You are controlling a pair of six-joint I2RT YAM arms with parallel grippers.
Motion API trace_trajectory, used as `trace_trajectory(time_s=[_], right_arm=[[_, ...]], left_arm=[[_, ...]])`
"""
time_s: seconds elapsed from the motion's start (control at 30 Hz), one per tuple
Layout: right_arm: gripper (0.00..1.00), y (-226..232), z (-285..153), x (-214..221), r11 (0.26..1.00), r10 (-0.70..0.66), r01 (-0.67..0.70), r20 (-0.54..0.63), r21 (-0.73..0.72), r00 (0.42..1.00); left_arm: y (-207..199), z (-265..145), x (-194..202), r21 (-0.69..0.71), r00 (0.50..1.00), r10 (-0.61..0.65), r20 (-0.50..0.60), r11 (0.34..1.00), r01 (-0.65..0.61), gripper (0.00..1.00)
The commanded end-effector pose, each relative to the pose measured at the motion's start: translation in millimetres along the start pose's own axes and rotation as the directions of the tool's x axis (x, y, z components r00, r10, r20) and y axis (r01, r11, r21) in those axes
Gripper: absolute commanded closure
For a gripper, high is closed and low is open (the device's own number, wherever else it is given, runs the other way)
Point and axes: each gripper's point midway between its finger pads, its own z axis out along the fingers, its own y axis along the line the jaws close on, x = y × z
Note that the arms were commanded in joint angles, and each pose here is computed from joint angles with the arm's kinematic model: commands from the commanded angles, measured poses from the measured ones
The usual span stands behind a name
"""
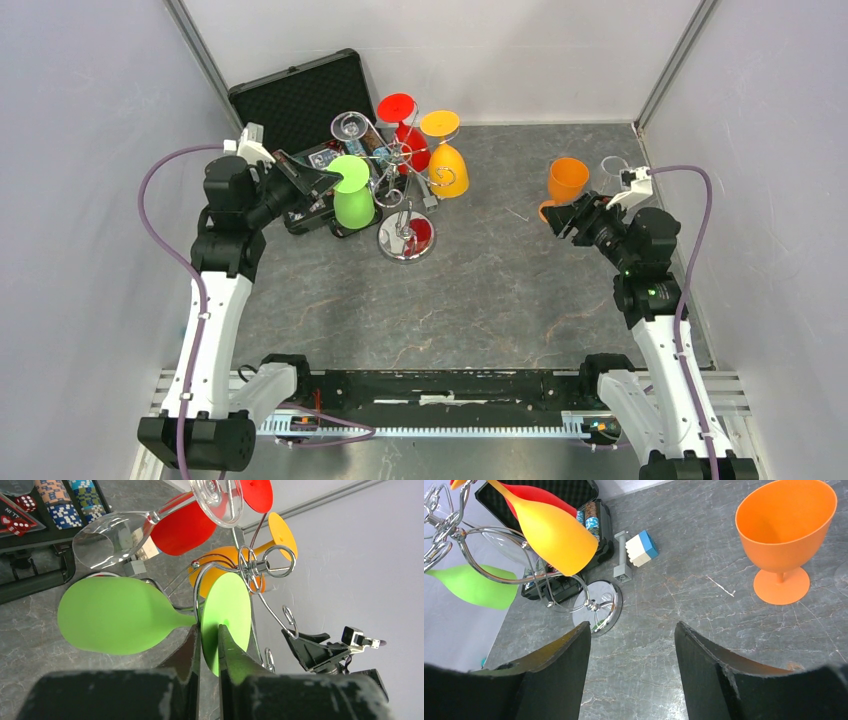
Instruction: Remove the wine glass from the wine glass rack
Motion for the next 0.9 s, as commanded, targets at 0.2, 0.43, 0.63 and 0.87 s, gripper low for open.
trace_trajectory(time_s=[0.2, 0.43, 0.63, 0.87], right_arm=[[0.33, 0, 5, -27, 0.999, -0.038, 0.036, 0.083, 0.017, 0.996], [0.33, 0, 5, -26, 0.999, -0.036, 0.035, 0.085, 0.018, 0.996], [0.33, -2, 5, -22, 0.999, -0.031, 0.03, 0.075, 0.018, 0.997], [0.33, -4, 5, -17, 0.999, -0.029, 0.028, 0.067, 0.02, 0.997]], left_arm=[[-38, -24, -17, 0.093, 0.996, -0.028, 0.084, 0.996, 0.02, 0.98], [-60, -36, -35, 0.135, 0.986, -0.045, 0.159, 0.991, 0.024, 0.98], [-47, -31, -29, 0.106, 0.988, -0.055, 0.146, 0.994, 0.039, 0.91], [-39, -31, -23, 0.075, 0.991, -0.022, 0.129, 0.997, 0.012, 0.47]])
